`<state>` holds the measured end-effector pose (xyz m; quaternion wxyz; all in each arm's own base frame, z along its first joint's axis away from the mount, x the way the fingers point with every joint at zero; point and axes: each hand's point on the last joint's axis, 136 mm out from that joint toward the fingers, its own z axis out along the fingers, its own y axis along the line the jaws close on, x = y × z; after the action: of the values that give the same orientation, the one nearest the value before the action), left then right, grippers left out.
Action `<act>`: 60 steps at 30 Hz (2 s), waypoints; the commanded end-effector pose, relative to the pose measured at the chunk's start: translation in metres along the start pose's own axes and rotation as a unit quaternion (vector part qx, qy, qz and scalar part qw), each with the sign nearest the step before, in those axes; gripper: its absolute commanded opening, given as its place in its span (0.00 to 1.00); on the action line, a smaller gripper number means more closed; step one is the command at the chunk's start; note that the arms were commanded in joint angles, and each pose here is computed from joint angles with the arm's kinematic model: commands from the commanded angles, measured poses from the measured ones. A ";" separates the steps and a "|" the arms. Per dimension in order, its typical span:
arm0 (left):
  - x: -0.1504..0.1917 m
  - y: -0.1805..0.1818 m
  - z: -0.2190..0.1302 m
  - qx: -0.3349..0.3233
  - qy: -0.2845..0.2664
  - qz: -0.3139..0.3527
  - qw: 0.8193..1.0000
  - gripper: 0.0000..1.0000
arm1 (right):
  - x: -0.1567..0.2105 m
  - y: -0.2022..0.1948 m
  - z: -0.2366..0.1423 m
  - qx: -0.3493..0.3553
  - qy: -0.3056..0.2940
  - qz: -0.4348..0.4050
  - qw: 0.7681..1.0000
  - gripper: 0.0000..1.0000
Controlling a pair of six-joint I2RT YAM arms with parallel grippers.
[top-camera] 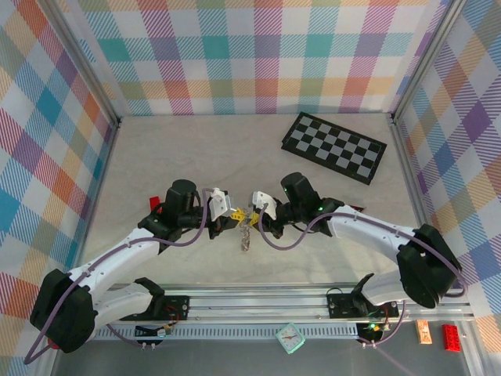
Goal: Put the keys on the keyring
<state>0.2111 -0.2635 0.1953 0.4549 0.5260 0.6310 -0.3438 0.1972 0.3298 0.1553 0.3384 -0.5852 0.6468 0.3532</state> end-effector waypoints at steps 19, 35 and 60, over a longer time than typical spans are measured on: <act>-0.017 -0.006 -0.004 0.015 -0.020 0.037 0.999 0.00 | -0.019 0.015 0.004 -0.079 0.018 -0.023 0.996 0.00; -0.014 -0.007 -0.006 0.008 -0.016 0.037 0.999 0.00 | -0.017 -0.016 -0.028 0.069 0.022 -0.046 0.996 0.00; -0.018 0.019 -0.033 -0.129 -0.031 0.009 0.991 0.45 | -0.053 -0.016 -0.057 0.090 0.019 -0.100 0.991 0.00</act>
<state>0.2147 -0.2446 0.2164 0.5126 0.4959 0.6368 -0.2929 0.2121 0.3050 0.2126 0.3980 -0.6116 0.6360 0.2511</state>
